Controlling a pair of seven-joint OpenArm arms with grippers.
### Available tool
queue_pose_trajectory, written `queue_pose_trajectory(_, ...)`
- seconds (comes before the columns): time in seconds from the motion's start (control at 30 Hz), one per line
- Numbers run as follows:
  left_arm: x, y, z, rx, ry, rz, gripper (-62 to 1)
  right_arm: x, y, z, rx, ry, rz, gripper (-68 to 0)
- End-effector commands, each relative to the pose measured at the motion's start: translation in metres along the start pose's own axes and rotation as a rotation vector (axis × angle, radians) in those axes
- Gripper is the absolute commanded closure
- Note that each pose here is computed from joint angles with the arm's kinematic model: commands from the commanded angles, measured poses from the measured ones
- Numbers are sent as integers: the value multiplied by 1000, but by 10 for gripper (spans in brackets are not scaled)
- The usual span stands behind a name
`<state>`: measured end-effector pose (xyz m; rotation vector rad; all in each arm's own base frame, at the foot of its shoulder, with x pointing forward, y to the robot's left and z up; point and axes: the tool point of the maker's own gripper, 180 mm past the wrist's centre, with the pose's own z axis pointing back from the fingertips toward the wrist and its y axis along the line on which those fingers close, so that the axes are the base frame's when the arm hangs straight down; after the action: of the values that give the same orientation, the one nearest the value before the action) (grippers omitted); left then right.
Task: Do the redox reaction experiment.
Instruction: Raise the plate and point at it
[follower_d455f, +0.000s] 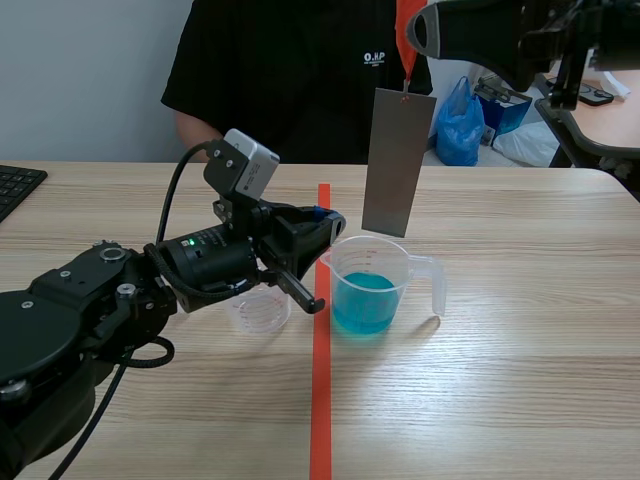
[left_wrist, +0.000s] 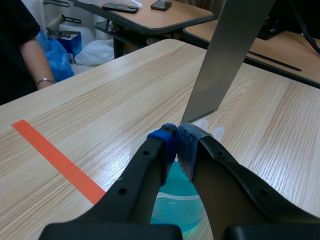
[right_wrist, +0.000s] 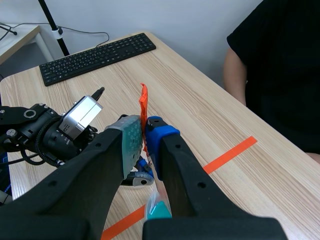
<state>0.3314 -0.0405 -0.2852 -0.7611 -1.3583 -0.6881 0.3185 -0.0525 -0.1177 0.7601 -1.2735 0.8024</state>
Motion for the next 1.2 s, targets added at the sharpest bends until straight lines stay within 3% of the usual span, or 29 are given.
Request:
queue_pose_trajectory(0.0, 16, 3, -4, 1, -46, -15, -27, 18, 1, 3, 4, -49, 28, -17)
queue_pose_trajectory(0.37, 16, 4, -3, 3, -43, -17, -27, 18, 1, 3, 4, -49, 28, -17)
queue_pose_trajectory(0.6, 9, 24, 18, 40, 0, -55, -27, 18, 1, 3, 4, -50, 28, -17)
queue_pose_trajectory(0.77, 13, 47, 67, 98, 40, -128, -27, 18, 1, 3, 4, -49, 28, -17)
queue_pose_trajectory(0.9, 9, 60, 118, 145, 130, -204, -27, 18, 1, 3, 4, -49, 28, -17)
queue_pose_trajectory(1.07, -18, 75, 194, 241, 291, -224, -27, 18, 1, 3, 4, -50, 28, -17)
queue_pose_trajectory(1.17, -36, 73, 241, 291, 383, -232, -27, 18, 1, 3, 4, -50, 28, -17)
